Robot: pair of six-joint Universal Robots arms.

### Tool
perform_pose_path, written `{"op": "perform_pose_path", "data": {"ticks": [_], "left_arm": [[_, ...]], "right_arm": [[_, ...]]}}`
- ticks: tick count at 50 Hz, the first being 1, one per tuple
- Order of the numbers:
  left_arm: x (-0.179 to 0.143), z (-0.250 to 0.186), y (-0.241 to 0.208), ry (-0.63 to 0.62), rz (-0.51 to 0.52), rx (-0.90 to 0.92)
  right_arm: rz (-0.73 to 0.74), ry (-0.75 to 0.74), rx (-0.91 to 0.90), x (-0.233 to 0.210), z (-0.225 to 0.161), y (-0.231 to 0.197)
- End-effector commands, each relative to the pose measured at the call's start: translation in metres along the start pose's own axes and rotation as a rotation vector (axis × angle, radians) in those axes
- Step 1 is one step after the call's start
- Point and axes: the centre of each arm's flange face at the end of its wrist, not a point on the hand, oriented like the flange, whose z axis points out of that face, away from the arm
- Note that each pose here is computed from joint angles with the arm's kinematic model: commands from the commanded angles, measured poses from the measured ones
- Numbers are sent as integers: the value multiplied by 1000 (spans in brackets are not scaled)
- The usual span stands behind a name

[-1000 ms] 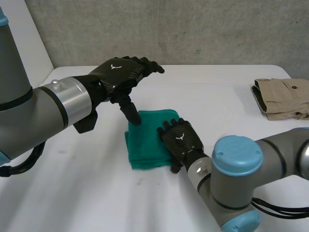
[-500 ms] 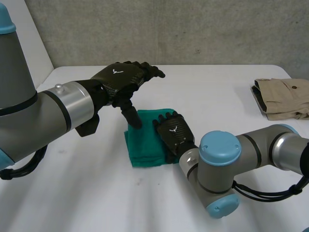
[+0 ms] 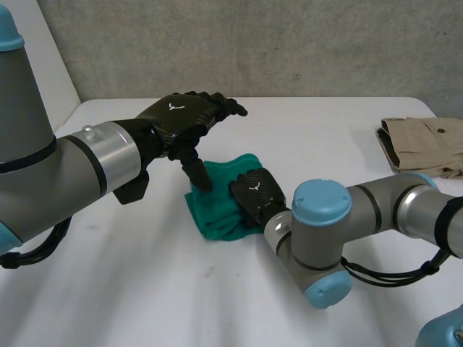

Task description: Fold the laundry.

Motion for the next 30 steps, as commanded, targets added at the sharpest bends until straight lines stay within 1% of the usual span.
{"op": "perform_pose_path", "data": {"ticks": [1,3,4,8,11,16,19,23,25,27,30], "left_arm": [[-1,0,0,-2,0,0],[-1,0,0,-2,0,0],[-1,0,1,-1,-1,-3],[0,1,1,0,-2,-4],[-1,1,2,-1,-3,-7],[-1,3,4,0,-5,-11],[-2,3,4,-2,-4,-10],[-2,5,7,-1,-7,-17],[-3,5,8,-2,-9,-20],[-2,6,9,0,-9,-23],[-3,6,9,-2,-10,-23]], "right_arm": [[-73,47,-12,53,-3,-3],[-104,65,-20,68,-3,0],[-136,88,-34,85,-4,5],[-216,146,-66,121,-6,16],[-245,177,-89,137,-7,23],[-268,244,-117,182,-11,37],[-287,246,-103,192,-10,39],[-362,210,-50,200,-4,34],[-422,190,-11,202,1,29],[-453,199,22,209,6,21],[-510,280,114,234,16,-8]]}}
